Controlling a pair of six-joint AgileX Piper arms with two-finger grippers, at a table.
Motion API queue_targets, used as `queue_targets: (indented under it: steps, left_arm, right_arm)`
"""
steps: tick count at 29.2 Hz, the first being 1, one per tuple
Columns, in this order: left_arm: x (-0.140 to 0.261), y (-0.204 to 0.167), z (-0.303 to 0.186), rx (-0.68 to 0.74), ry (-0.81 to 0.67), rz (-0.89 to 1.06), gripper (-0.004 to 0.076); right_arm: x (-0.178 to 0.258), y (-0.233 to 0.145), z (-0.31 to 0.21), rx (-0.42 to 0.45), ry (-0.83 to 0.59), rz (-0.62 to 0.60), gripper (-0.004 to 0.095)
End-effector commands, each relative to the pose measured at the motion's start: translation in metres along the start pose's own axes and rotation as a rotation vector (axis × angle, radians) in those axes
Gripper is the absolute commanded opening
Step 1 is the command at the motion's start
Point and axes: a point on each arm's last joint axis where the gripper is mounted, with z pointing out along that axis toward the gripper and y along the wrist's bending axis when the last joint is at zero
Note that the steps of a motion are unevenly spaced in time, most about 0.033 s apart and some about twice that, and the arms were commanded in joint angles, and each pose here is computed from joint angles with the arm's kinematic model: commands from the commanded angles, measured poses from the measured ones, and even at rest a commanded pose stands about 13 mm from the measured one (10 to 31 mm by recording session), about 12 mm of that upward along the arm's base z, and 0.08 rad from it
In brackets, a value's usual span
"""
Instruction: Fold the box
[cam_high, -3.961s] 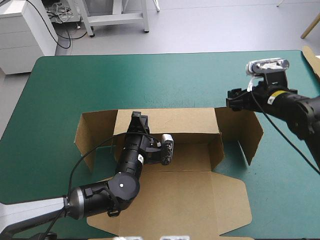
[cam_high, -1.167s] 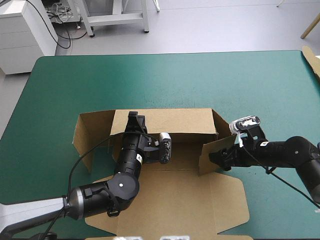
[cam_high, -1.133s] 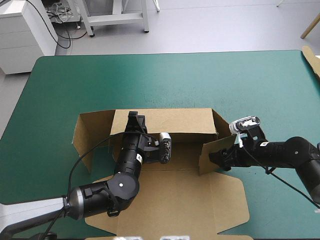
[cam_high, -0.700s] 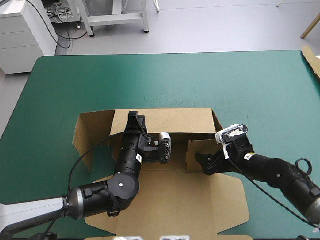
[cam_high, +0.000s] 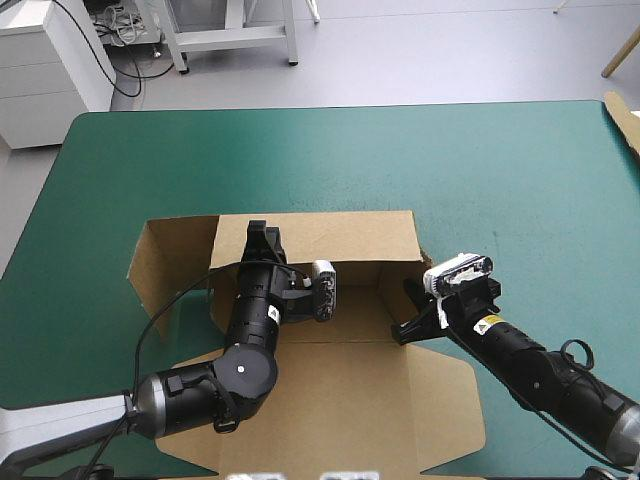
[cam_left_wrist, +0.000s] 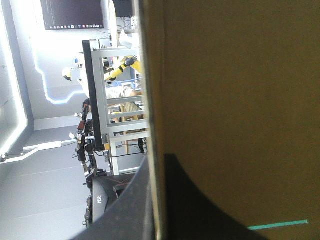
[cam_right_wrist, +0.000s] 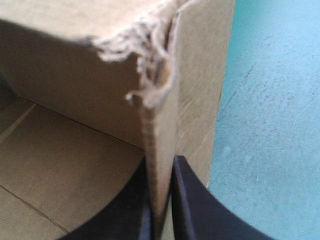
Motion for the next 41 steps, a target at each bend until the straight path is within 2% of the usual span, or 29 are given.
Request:
queue_targets:
  steps: [1,6,9,12,17,19,23,29,37,41]
  left_arm:
    - [-0.003,0.018,-0.007,-0.080,-0.057,-0.012,-0.0008]
    - [-0.006,0.026,-0.008,-0.146,-0.085,0.033,-0.0006]
    - [-0.007,0.028,-0.008,-0.148,-0.086,0.025,0.0041]
    - [-0.007,0.027,-0.008,-0.138,-0.090,0.015,0.0152]
    - [-0.009,0.027,-0.008,-0.135,-0.115,-0.039,0.0440]
    - [-0.009,0.027,-0.008,-0.135,-0.118,-0.074,0.0501]
    - [-0.010,0.027,-0.009,-0.138,-0.116,-0.081,0.0505]
    - [-0.013,0.028,-0.024,-0.192,-0.077,-0.081,0.0505]
    - [-0.017,0.027,-0.030,-0.196,-0.098,-0.077,0.0498]
    - [-0.019,0.026,-0.030,-0.187,-0.114,-0.075,0.0498]
  right_arm:
    - [-0.018,0.001,-0.005,0.013,-0.092,-0.051,-0.0006]
    - [-0.019,0.000,-0.005,0.020,-0.102,-0.058,-0.0006]
    - [-0.019,0.000,-0.005,0.021,-0.103,-0.067,-0.0006]
    - [-0.019,0.000,-0.005,0.021,-0.103,-0.067,-0.0006]
    - [-0.019,0.000,-0.005,0.022,-0.105,-0.067,-0.0006]
    - [-0.019,0.000,-0.005,0.025,-0.106,-0.070,-0.0006]
    - [-0.016,-0.004,0.006,0.061,-0.102,-0.076,-0.0006]
    - [-0.028,-0.013,0.028,0.160,-0.162,-0.076,-0.0006]
    - [-0.055,-0.055,0.051,0.321,-0.185,-0.020,-0.0006]
    - [-0.064,-0.072,0.055,0.360,-0.181,0.001,-0.0006]
